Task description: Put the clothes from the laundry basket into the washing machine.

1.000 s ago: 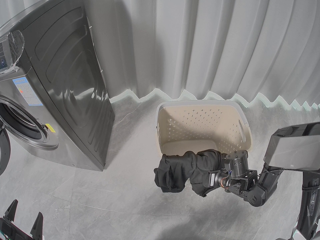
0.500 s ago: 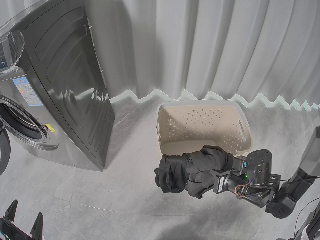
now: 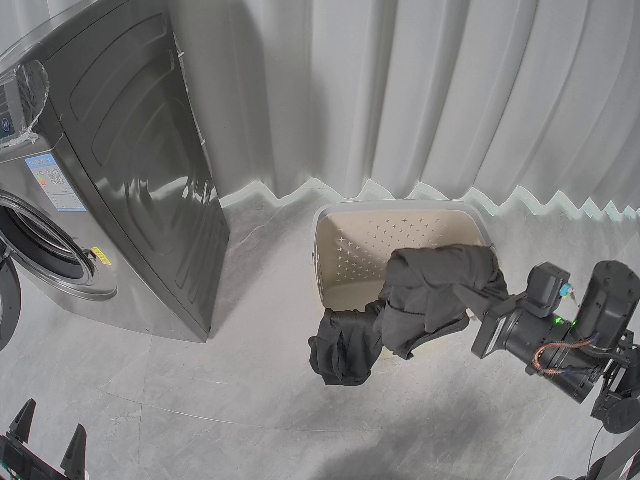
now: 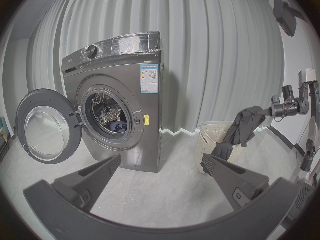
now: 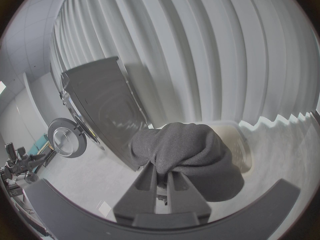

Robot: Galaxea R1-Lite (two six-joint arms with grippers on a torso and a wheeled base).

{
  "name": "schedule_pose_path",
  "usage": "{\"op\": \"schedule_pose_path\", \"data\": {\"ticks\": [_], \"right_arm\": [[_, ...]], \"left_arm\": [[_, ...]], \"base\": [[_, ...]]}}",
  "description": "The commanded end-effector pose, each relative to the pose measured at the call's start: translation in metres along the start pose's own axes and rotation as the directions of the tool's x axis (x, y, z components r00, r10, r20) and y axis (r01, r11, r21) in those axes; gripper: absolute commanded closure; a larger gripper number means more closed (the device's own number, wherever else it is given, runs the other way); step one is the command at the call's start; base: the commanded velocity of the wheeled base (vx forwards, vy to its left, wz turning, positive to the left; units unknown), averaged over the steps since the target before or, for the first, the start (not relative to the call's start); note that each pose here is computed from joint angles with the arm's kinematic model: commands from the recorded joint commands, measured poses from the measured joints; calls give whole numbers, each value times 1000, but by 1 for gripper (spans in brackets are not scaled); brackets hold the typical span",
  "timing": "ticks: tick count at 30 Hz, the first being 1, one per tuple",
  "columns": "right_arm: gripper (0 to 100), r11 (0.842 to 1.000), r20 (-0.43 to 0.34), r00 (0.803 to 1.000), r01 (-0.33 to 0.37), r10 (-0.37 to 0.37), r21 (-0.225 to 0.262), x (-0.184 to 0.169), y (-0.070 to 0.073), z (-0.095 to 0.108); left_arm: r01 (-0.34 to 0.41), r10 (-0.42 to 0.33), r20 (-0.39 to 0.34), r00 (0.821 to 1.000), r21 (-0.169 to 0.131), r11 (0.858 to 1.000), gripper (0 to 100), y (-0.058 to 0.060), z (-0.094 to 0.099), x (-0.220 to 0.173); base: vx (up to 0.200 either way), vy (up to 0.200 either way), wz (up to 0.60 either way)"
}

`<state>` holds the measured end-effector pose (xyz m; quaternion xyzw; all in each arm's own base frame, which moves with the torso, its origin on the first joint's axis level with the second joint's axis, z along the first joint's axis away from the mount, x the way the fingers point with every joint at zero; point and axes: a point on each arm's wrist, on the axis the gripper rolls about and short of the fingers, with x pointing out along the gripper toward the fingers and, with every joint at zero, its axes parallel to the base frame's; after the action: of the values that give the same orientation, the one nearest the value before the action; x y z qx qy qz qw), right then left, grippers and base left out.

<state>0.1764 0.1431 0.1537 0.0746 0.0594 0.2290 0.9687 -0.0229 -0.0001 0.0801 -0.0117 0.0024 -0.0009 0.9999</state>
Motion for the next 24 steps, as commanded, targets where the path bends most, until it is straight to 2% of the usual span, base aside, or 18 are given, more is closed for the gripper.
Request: {"op": "schedule_pose_path", "data": {"ticks": [1,4,8,11,18,24], "right_arm": [[100,1000,133,991,-29,29,2,-11,4,31],[100,999,178,983,-48,46,3,-14,8,42],[100,999,144,989,-40,44,-34,-20,5,31],[100,999,135,990,-25,31,-45,-22,1,29],[100,999,131,991,-7,13,-43,-22,0,29],[100,999,129,991,35,-29,-40,-21,-1,28]], "left_arm": [[0,0,2,1000,0,1000,0,0,-4,0],[1,-1,2,1000,2,1000,0,0,-4,0],[0,0,2,1000,-1,1000,0,0,-4,0],[0,0,2,1000,-3,1000,0,0,-4,0],[-8,8,2,1000,-9,1000,0,0,-4,0],[-8,8,2,1000,-10,1000,0,0,-4,0]], "base": [[0,0,0],[0,0,0],[-150,0,0],[-200,0,0],[0,0,0],[0,200,0]]}}
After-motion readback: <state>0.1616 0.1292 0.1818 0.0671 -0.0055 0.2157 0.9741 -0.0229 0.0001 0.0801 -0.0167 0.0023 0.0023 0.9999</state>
